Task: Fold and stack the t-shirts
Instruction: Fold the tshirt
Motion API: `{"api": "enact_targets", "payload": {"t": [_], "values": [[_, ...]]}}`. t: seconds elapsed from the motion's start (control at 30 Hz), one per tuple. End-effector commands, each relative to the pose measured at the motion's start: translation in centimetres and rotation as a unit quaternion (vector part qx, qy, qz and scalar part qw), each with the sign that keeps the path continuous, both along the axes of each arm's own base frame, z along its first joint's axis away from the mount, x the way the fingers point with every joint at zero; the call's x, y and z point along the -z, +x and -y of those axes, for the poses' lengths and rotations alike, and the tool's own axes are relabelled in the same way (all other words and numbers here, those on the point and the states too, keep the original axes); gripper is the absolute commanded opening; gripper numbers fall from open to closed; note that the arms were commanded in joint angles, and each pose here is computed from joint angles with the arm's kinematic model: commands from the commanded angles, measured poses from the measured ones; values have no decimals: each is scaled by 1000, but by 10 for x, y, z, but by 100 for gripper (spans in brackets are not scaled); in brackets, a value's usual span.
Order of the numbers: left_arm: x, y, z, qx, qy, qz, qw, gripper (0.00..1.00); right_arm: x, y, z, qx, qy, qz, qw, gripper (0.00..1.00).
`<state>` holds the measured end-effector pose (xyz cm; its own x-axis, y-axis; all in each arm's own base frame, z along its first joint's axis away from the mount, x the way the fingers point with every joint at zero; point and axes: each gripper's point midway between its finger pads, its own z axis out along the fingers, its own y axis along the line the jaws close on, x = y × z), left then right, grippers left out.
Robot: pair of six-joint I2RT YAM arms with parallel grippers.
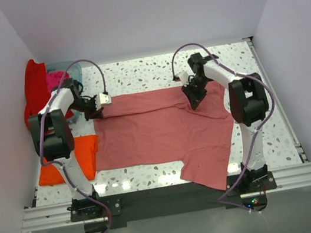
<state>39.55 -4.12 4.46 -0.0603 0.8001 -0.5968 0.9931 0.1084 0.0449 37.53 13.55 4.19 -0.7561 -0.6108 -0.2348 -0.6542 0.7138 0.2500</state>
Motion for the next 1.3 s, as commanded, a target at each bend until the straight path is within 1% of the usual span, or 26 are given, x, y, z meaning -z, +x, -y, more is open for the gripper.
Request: {"api": "enact_targets", "payload": {"t": [0.0, 0.1, 0.17, 0.2, 0.23, 0.3, 0.33, 0.37, 0.4, 0.43, 0.47, 0.5, 0.53, 0.6, 0.63, 0.7, 0.73, 0.77, 0.8, 0.87, 0.9, 0.93, 1.0, 1.17, 1.2, 1.27], "values": [[-7, -3, -2, 25, 7, 16, 1000, 0, -27, -34, -14, -39, 33, -6, 999, 4], [0, -9, -9, 40, 32, 20, 998, 0, -20, -57, -18, -64, 22, -21, 997, 3], [3, -13, -12, 51, 41, 25, 998, 6, -16, -68, -18, -72, 19, -35, 997, 7], [3, -15, -15, 57, 52, 27, 997, 11, -18, -73, -16, -74, 19, -44, 996, 9], [3, -17, -17, 72, 59, 31, 995, 16, -21, -74, -16, -82, 19, -42, 996, 15], [4, -24, -22, 87, 75, 30, 993, 25, -26, -76, -12, -90, 14, -43, 995, 23], [4, -28, -23, 102, 80, 30, 991, 28, -35, -78, -10, -104, 14, -39, 994, 31], [2, -29, -24, 106, 82, 33, 990, 31, -41, -76, -9, -107, 15, -35, 993, 35], [-4, -27, -23, 106, 79, 41, 990, 36, -49, -76, -7, -103, 27, -36, 994, 39], [-8, -26, -22, 103, 70, 46, 991, 38, -63, -66, -7, -99, 40, -20, 994, 48], [-17, -19, -19, 101, 62, 58, 991, 39, -70, -60, -5, -90, 50, -14, 995, 50], [-24, -15, -11, 96, 38, 64, 993, 40, -75, -49, 5, -56, 54, -9, 997, 51], [-28, -11, -7, 77, 24, 62, 995, 40, -80, -31, 11, -36, 50, 9, 998, 50], [-42, 20, 4, 36, -13, 92, 995, 40, -80, 3, 32, 25, 32, 52, 998, 47], [-46, 26, 8, -16, -34, 71, 997, 40, -76, 15, 48, 46, -3, 73, 996, 45], [-53, 52, 13, -50, -53, 86, 994, 40, -70, 41, 61, 76, -28, 111, 990, 44], [-53, 57, 20, -93, -62, 67, 992, 40, -68, 49, 66, 88, -42, 122, 988, 43], [-51, 63, 22, -111, -62, 66, 990, 40, -59, 57, 75, 105, -70, 126, 984, 42], [-46, 72, 21, -127, -55, 72, 988, 39, -55, 66, 79, 117, -79, 136, 981, 41], [-40, 76, 28, -158, -53, 55, 984, 39, -46, 80, 91, 140, -114, 144, 973, 40], [-32, 83, 23, -196, -41, 46, 979, 38, -46, 86, 94, 148, -123, 152, 970, 39], [-29, 86, 21, -209, -33, 44, 976, 38, -41, 89, 99, 156, -135, 153, 966, 39], [-16, 88, 13, -234, -14, 28, 972, 37, -31, 96, 109, 161, -160, 160, 961, 38], [14, 84, -5, -311, 30, -18, 950, 35, 6, 99, 127, 155, -219, 145, 952, 35], [17, 85, -8, -320, 35, -19, 947, 35, 10, 104, 138, 156, -244, 152, 945, 34], [24, 84, -9, -344, 37, -32, 938, 34, 21, 115, 147, 161, -260, 156, 939, 34]]}}
